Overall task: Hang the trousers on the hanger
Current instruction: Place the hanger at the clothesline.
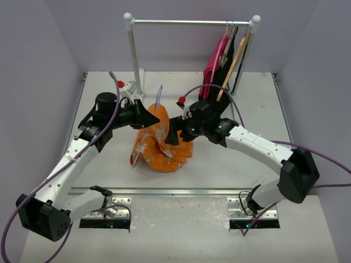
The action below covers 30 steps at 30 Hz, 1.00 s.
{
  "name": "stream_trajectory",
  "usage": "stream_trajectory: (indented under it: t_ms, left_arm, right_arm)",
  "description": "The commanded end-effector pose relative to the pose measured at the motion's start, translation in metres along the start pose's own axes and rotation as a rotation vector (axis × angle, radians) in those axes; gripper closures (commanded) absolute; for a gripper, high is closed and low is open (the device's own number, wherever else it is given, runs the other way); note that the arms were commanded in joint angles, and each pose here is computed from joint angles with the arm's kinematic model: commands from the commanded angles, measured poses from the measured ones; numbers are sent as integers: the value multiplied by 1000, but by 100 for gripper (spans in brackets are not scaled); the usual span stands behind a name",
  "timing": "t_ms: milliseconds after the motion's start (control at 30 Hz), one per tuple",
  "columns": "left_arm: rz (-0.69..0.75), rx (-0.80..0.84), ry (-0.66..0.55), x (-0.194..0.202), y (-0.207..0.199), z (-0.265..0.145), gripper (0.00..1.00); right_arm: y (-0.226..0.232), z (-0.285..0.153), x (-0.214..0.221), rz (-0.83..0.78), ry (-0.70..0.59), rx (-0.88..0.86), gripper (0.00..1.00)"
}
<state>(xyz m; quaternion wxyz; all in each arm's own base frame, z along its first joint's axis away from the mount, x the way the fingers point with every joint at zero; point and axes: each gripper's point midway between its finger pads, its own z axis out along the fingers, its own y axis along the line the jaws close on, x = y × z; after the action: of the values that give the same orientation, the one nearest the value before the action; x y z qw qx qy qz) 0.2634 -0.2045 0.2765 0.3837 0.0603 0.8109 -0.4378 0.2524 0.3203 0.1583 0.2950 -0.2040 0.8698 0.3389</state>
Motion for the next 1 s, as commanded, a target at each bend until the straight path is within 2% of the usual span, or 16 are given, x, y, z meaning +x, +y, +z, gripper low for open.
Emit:
stream_trajectory:
  t_ms: [0, 33, 100, 167, 400, 533, 733, 967]
  left_arm:
    - [55, 100, -179, -39, -40, -14, 100]
    - [46, 97, -202, -42, -42, -16, 100]
    - [19, 98, -251, -47, -45, -21, 100]
    - [4, 111, -296, -54, -52, -29, 100]
    - [-34, 124, -419, -84, -76, -51, 100]
    - [-44, 140, -450, -97, -87, -57, 100]
    - [-46, 140, -567, -127, -101, -64, 100]
    - [-37, 153, -660, -159, -123, -74, 100]
  right_arm:
    - [36, 6, -14, -49, -79, -87, 9]
    - [44, 7, -16, -71, -102, -97, 4]
    - [59, 8, -15, -153, -145, -88, 1]
    - [66, 9, -10, -209, -173, -64, 1]
    - [67, -19, -21, -208, -300, -71, 1]
    - [62, -34, -18, -229, -311, -36, 1]
    - [77, -57, 10, -324, -285, 15, 6]
    - [102, -58, 32, -407, -292, 52, 11]
